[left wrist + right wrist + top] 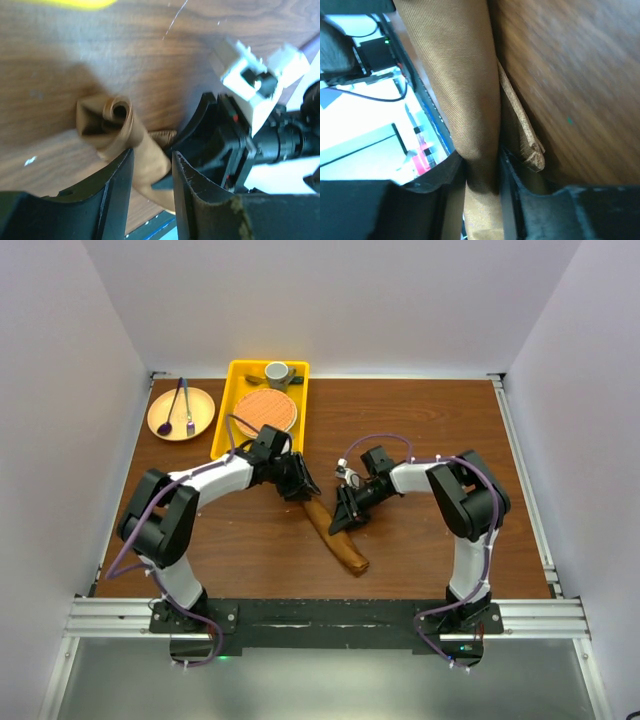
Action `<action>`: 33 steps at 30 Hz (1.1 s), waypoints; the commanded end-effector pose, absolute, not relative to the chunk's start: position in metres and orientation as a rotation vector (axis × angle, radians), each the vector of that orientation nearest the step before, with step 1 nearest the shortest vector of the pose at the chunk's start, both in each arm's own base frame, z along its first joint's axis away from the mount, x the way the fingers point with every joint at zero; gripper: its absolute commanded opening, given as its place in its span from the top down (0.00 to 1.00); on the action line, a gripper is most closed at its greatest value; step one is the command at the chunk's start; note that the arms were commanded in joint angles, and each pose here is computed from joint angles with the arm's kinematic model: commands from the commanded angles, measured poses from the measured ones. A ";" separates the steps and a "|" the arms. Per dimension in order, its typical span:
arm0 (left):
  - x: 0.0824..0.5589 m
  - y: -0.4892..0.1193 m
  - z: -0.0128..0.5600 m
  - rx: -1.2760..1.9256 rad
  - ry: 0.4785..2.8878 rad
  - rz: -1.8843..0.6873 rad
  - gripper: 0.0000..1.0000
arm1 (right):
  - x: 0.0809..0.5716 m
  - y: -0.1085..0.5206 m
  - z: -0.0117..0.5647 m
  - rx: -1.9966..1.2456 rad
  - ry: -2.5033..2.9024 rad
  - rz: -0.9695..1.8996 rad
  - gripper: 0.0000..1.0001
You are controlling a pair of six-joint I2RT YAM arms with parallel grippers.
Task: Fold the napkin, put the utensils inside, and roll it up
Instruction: Roll the napkin with the utensil
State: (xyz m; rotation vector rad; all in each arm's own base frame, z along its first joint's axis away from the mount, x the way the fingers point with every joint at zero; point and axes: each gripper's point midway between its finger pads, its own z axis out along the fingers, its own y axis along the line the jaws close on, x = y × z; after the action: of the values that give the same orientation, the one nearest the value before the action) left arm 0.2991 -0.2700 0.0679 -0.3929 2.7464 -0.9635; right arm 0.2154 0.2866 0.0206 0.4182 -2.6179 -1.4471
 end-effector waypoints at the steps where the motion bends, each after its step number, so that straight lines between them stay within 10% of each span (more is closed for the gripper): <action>1: 0.325 -0.288 0.091 -0.361 2.643 -1.068 0.59 | 0.223 0.276 0.026 0.479 -2.752 -1.320 0.61; 13: 0.328 -0.283 0.056 -0.346 2.707 -0.971 0.60 | 0.234 0.224 0.069 0.652 -3.044 -0.826 0.40; 33: 0.334 -0.281 0.045 -0.289 2.736 -0.916 0.61 | 0.191 0.171 0.028 0.366 -3.231 -0.314 0.54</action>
State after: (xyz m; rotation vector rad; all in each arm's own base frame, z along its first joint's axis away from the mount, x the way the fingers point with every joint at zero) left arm 0.3222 -0.2808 0.0380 -0.3399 2.7713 -0.9326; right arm 0.1716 0.1762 0.0253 0.3991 -3.1180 -0.4211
